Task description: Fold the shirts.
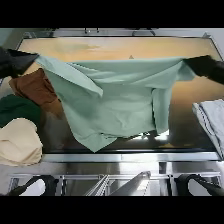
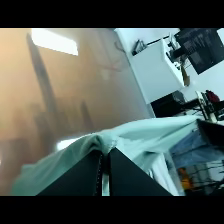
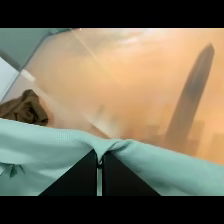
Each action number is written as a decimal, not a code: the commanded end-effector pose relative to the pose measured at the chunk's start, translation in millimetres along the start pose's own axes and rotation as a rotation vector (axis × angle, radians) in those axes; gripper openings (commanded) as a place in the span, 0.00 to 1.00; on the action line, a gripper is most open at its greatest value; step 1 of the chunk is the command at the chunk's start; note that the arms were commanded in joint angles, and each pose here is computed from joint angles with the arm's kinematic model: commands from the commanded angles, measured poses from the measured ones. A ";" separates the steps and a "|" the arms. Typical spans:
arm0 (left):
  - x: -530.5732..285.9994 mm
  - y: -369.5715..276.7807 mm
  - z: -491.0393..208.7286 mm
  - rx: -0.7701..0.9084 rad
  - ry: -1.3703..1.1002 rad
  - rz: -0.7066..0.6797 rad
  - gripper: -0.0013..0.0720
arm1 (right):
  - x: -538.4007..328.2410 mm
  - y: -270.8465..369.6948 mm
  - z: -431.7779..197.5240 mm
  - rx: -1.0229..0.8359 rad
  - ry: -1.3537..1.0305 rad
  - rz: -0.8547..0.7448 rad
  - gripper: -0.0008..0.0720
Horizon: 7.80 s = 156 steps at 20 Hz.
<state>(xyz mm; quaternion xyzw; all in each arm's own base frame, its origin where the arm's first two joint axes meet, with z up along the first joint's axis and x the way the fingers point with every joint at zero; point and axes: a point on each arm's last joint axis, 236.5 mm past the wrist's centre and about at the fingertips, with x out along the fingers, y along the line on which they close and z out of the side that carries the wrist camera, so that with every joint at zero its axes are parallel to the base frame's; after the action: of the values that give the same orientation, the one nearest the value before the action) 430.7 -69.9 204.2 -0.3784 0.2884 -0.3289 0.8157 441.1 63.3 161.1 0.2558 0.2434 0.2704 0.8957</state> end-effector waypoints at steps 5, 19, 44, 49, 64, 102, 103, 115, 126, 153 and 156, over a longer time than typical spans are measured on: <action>101.2 106.8 1.9 -0.225 0.148 -0.071 1.00 | 56.4 -95.2 -24.8 0.162 0.036 -0.050 0.71; -24.0 185.2 -220.1 -0.475 0.798 0.489 0.76 | -18.8 -140.2 -243.5 0.288 0.735 -0.241 0.70; 5.8 205.8 -283.0 -0.389 0.814 0.554 0.06 | -18.4 -132.0 -243.5 0.329 0.739 -0.223 0.70; 10.6 195.9 -280.8 -0.376 0.813 0.502 0.06 | 17.1 -90.6 -274.4 0.371 0.818 -0.078 0.05; -247.9 -375.0 -31.7 0.906 -0.465 -0.656 0.05 | -260.5 299.8 121.0 -0.570 -0.669 0.302 0.04; -61.0 203.1 -170.5 -0.420 0.676 0.438 0.87 | -124.4 -179.6 -270.9 0.668 0.692 -0.374 0.61; -64.7 202.4 -181.5 -0.448 0.687 0.437 0.87 | -125.7 -178.1 -280.5 0.682 0.720 -0.369 0.61; -24.5 225.4 -264.6 -0.444 0.724 0.538 0.87 | -69.3 -124.9 -317.9 0.634 0.840 -0.189 0.22; 1.1 131.4 -189.7 -0.300 0.703 0.211 0.03 | -90.6 -85.9 -203.3 0.608 0.606 -0.089 0.04; 44.8 -0.8 -7.8 0.261 0.435 -0.009 0.05 | 5.2 -58.3 -4.1 0.051 0.023 -0.105 0.04; 92.4 96.8 -21.2 0.136 0.466 0.048 0.05 | 64.0 -124.5 -42.1 0.214 0.052 -0.091 0.04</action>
<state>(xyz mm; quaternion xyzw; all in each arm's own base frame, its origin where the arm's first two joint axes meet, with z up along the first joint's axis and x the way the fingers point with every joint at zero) 461.2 -100.8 195.4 -0.2209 0.3900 -0.4489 0.7730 476.5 16.5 129.8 0.2906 0.2556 0.2248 0.8943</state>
